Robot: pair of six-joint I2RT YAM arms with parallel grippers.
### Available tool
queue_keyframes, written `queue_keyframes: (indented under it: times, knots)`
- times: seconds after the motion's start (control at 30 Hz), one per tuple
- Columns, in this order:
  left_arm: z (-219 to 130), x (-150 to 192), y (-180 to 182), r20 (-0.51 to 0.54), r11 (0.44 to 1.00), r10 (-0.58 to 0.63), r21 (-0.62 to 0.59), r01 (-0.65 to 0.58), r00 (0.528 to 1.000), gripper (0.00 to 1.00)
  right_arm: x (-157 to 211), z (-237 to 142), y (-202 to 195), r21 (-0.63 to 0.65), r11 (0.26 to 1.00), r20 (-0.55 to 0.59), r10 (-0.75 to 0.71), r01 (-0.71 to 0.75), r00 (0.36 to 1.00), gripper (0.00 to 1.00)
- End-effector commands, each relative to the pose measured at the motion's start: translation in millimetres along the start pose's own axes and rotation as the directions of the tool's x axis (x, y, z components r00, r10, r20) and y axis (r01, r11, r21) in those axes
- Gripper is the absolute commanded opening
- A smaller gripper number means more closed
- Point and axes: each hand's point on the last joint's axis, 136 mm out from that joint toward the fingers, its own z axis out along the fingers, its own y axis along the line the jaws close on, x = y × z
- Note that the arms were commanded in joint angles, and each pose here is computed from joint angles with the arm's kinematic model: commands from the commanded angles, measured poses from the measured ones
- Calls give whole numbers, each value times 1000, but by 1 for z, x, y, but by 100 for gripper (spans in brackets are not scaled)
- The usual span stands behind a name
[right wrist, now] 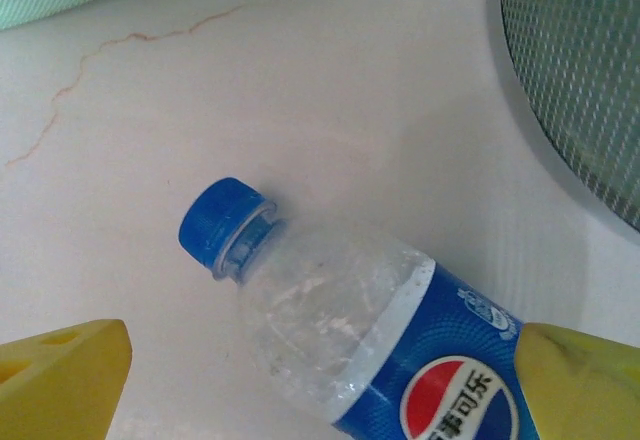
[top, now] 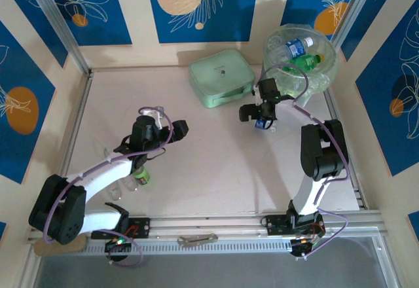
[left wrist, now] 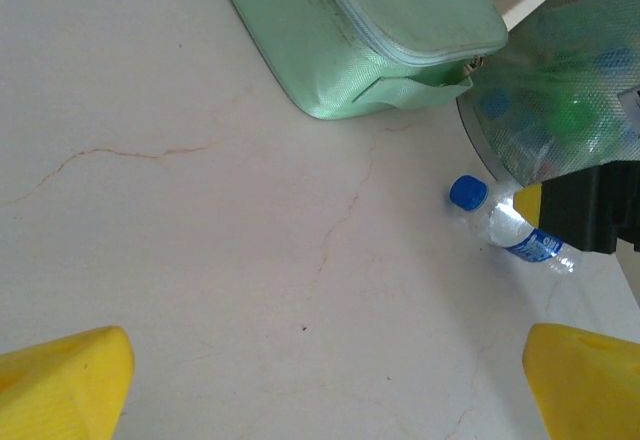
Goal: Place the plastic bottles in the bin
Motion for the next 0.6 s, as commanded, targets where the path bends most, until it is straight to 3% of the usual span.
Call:
queue_keyframes:
  times: [0.0,0.3,0.57]
  knots:
    - [-2,-2,-2,13,1000,-14,23,13,1000,99,15,-12,5,0,1000,-20,8,-8,1000,99]
    - [0,-1,-3,8,999,-21,35,20,1000,99,59,-13,9,55,998,-94,9,-4,996,99]
    - [0,0,-3,8,999,-26,37,26,1000,99,59,-4,9,77,997,-119,-18,28,993,97]
